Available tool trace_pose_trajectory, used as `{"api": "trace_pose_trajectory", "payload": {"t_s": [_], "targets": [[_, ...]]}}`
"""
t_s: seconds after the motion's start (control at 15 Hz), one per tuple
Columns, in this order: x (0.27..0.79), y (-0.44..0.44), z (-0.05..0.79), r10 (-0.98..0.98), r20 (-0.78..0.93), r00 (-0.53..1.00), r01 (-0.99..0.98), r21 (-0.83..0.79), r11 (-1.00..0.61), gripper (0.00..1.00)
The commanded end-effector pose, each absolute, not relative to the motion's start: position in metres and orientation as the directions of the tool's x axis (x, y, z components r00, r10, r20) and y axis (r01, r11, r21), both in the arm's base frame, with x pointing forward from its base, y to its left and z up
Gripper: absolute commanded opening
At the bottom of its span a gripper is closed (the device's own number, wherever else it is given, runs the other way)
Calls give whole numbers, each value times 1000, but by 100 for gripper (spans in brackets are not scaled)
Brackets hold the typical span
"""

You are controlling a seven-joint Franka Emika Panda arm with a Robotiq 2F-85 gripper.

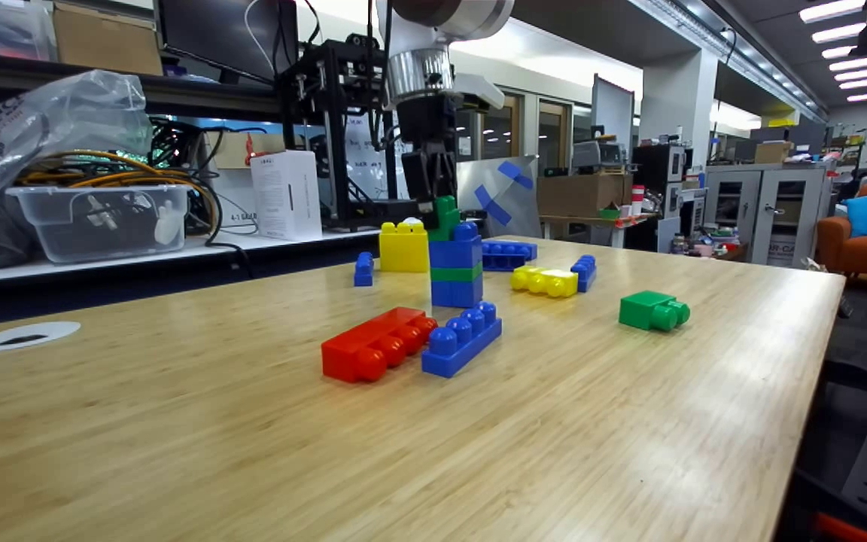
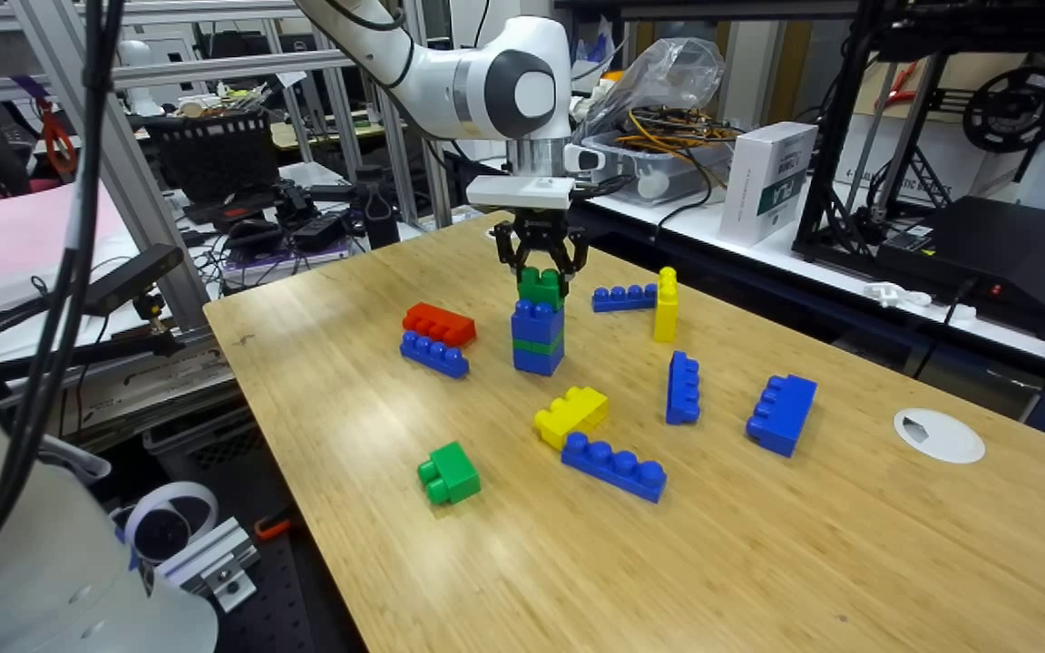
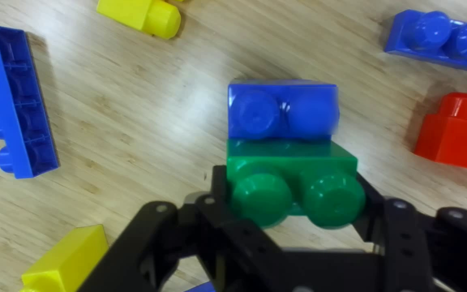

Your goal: Put the green blocks on top of the stack

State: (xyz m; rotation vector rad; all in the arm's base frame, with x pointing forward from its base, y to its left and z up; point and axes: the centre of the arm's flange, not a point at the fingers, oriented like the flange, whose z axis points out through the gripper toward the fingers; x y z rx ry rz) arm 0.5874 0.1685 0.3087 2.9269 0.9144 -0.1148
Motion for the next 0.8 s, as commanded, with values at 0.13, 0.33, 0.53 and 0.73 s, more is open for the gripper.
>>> {"api": "trace_pose_trajectory", "payload": {"t_s": [0.13,0.33,0.53,0.73], "targets": [[584,146,305,548,-118,828,555,35,-831,98],[579,136,302,538,-121,834,545,32,-838,100],[572,132,309,523,-118,844,529,30,-848,100],[555,131,337,505,-83,859,508,27,-861,100]]}}
